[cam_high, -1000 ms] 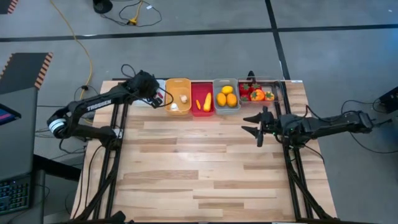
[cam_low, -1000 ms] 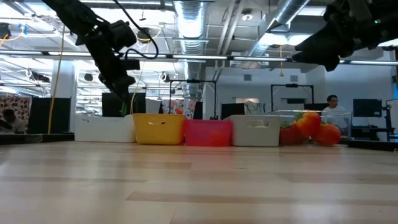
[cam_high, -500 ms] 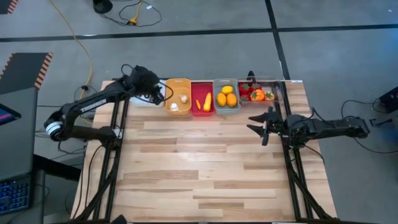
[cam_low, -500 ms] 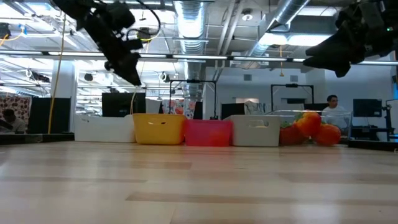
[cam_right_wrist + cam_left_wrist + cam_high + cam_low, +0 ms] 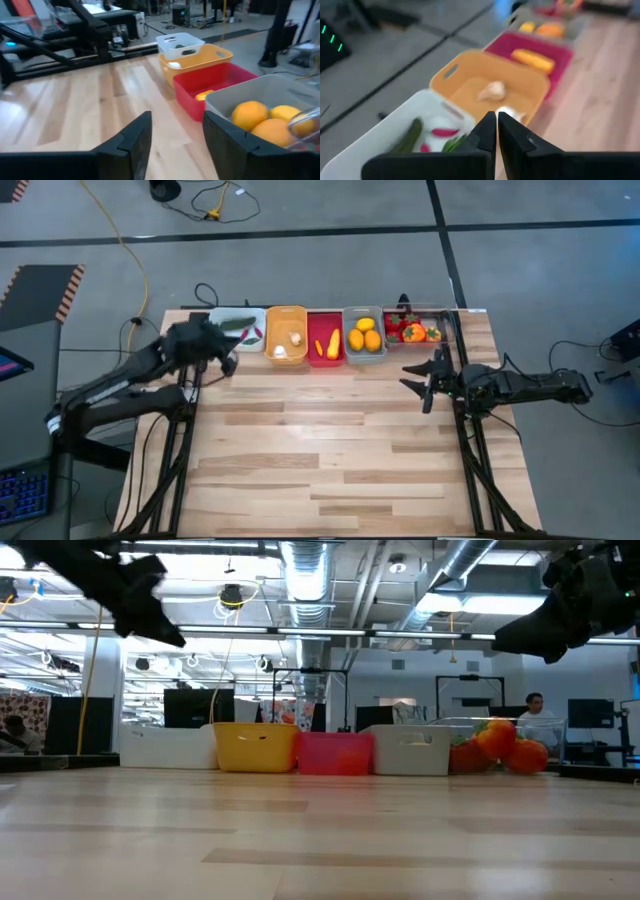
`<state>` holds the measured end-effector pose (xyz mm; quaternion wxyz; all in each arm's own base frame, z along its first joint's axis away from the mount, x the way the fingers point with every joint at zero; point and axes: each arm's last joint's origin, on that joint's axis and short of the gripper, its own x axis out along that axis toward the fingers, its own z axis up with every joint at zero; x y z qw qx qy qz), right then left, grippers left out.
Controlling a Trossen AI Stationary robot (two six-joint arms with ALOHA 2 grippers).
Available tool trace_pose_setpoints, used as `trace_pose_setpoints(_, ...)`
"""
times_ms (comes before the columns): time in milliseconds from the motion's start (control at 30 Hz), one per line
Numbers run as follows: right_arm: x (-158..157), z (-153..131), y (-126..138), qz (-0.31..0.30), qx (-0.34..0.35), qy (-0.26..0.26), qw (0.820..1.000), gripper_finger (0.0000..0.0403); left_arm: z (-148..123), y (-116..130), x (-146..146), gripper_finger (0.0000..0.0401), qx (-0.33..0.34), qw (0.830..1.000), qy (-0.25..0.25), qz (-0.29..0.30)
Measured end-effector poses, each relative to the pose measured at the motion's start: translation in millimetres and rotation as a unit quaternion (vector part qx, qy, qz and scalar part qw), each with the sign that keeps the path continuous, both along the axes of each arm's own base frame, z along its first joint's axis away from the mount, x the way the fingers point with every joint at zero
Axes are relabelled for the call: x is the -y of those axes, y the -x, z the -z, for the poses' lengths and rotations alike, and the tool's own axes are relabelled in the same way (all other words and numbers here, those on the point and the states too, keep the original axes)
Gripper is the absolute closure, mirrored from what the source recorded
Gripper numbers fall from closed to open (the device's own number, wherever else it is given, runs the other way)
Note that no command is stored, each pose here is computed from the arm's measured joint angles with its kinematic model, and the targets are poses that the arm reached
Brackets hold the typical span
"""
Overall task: Sort produce into baskets
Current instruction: Return to Home Position
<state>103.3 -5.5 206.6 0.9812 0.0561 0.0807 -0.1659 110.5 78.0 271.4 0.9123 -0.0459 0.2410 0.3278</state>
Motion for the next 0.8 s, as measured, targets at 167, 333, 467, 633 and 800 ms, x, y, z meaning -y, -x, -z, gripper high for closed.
trace_pose_setpoints(167, 2, 0, 0, 0.015, -0.009, 0.027, 0.999, 0.0266, 17, 24, 24, 0.04, 0.073, 0.996, -0.006, 0.055)
trace_pose_setpoints(333, 3, 2, 1, 0.018, -0.02, 0.031, 0.999, 0.0346, 28, 43, 38, 0.0401, 0.143, 0.986, -0.016, 0.088)
trace_pose_setpoints(467, 3, 5, 1, 0.018, -0.035, 0.031, 0.999, 0.0386, 36, 50, 44, 0.0401, 0.186, 0.976, -0.038, 0.108)
trace_pose_setpoints(633, 3, 4, 1, 0.019, -0.033, 0.027, 0.999, 0.0361, 49, 47, 45, 0.0401, 0.225, 0.962, -0.045, 0.146)
trace_pose_setpoints(800, 2, 4, 1, 0.015, -0.029, 0.021, 0.999, 0.0346, 67, 35, 40, 0.0401, 0.249, 0.952, -0.033, 0.174)
